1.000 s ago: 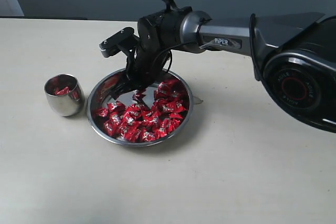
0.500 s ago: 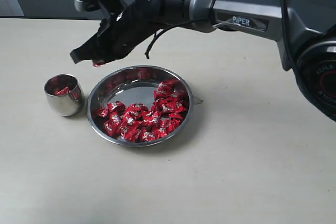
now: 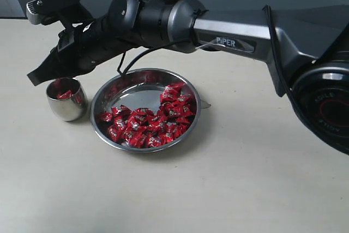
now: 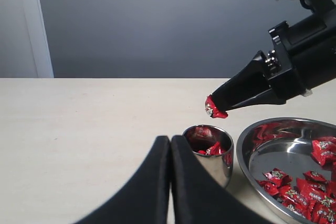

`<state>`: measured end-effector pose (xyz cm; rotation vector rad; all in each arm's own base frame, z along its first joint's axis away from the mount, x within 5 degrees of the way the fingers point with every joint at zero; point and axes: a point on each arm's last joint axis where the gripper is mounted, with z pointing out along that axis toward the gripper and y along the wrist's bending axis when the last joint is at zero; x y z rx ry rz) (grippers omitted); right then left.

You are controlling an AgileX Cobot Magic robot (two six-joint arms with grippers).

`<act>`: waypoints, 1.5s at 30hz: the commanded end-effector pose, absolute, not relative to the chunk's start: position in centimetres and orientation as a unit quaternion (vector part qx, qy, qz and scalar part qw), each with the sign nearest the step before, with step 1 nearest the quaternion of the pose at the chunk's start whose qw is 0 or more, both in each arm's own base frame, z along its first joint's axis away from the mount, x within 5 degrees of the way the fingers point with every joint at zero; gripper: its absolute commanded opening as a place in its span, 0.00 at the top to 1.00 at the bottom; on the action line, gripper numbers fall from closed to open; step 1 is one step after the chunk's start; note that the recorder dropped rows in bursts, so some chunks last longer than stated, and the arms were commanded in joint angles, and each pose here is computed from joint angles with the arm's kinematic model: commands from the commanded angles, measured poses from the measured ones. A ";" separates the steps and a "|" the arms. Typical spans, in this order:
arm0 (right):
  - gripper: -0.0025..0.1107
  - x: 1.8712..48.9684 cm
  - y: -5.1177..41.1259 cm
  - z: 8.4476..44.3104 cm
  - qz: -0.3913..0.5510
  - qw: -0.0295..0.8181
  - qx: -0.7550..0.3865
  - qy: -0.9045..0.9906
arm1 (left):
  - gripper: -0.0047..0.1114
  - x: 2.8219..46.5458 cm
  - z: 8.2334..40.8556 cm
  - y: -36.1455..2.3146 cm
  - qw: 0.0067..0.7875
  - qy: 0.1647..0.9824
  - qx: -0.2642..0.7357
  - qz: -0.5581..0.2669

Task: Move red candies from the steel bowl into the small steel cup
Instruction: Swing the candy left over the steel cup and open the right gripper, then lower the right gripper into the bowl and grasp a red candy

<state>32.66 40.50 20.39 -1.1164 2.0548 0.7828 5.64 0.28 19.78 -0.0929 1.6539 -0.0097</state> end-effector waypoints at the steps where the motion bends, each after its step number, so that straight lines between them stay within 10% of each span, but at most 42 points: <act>1: 0.97 32.8 40.6 20.0 0.295 0.335 -0.430 0.785 | 0.96 5.6 19.8 0.3 0.680 0.732 -0.041 -0.008; 11: 0.96 33.0 40.6 20.1 0.290 0.346 -0.433 0.780 | 0.96 5.6 19.8 0.3 0.680 0.732 -0.041 -0.008; 18: 0.67 33.1 40.6 20.1 0.289 0.350 -0.431 0.780 | 0.96 5.6 19.8 0.3 0.680 0.732 -0.041 -0.008; 45: 0.56 35.7 34.9 12.9 0.154 0.159 -0.424 0.878 | 0.96 5.6 19.8 0.3 0.680 0.732 -0.041 -0.008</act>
